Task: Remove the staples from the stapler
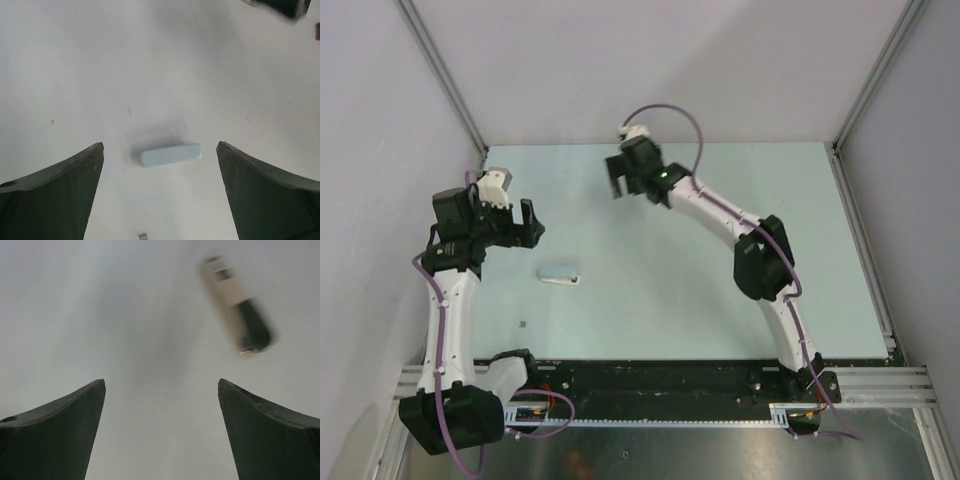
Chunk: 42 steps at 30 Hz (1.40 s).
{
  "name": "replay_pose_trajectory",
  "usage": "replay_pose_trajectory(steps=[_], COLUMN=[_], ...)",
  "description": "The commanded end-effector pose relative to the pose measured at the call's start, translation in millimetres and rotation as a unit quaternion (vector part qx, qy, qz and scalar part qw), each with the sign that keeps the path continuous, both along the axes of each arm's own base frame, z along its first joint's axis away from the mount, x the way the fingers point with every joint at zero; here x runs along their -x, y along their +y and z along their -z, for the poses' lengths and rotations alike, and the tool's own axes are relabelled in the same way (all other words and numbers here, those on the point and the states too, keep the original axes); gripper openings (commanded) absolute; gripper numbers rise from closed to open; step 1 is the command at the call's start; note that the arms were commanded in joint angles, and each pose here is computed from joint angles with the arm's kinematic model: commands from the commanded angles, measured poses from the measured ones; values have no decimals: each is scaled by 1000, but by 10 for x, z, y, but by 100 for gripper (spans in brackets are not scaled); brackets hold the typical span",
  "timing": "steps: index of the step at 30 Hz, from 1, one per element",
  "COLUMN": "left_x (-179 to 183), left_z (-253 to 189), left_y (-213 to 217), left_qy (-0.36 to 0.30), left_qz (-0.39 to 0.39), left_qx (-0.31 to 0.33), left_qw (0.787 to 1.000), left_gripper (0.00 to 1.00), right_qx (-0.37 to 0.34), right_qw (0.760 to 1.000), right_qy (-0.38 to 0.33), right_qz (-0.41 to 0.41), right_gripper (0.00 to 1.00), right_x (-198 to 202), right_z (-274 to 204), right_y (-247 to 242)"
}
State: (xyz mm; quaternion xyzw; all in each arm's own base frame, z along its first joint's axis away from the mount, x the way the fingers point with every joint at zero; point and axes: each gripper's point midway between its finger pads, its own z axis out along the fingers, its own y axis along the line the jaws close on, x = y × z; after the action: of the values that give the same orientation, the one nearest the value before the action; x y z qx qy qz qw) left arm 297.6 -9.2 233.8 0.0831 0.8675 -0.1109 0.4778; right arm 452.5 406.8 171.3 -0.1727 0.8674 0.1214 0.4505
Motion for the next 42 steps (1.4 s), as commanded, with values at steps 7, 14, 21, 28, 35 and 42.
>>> replay_pose_trajectory(steps=[7, 14, 21, 28, 35, 42], left_x=[-46, -97, -132, -180, -174, -161], left_z=[175, 342, 396, 434, 510, 557], left_y=[-42, -32, -44, -13, -2, 4], left_qy=[23, 44, 50, 56, 60, 64], left_qz=[29, 46, 50, 37, 36, 38], left_qx=[6, 0, 1, -3, -12, -19], left_qw=[999, 998, 997, 998, 997, 997], left_gripper=[99, 100, 100, 100, 99, 99], right_qx=[43, 12, -1, -3, 20, 19], right_qw=[994, 999, 1000, 1000, 998, 999], right_qy=[-81, -50, -30, -27, -54, -32], right_qz=[67, 16, -5, -10, -35, -39], right_gripper=[99, 99, 96, 72, 35, 11], right_x=[-1247, -1472, -1537, -1520, -1422, -1295], right_z=[126, 486, 765, 867, 776, 788], right_y=[-946, -929, -935, -902, -729, -599])
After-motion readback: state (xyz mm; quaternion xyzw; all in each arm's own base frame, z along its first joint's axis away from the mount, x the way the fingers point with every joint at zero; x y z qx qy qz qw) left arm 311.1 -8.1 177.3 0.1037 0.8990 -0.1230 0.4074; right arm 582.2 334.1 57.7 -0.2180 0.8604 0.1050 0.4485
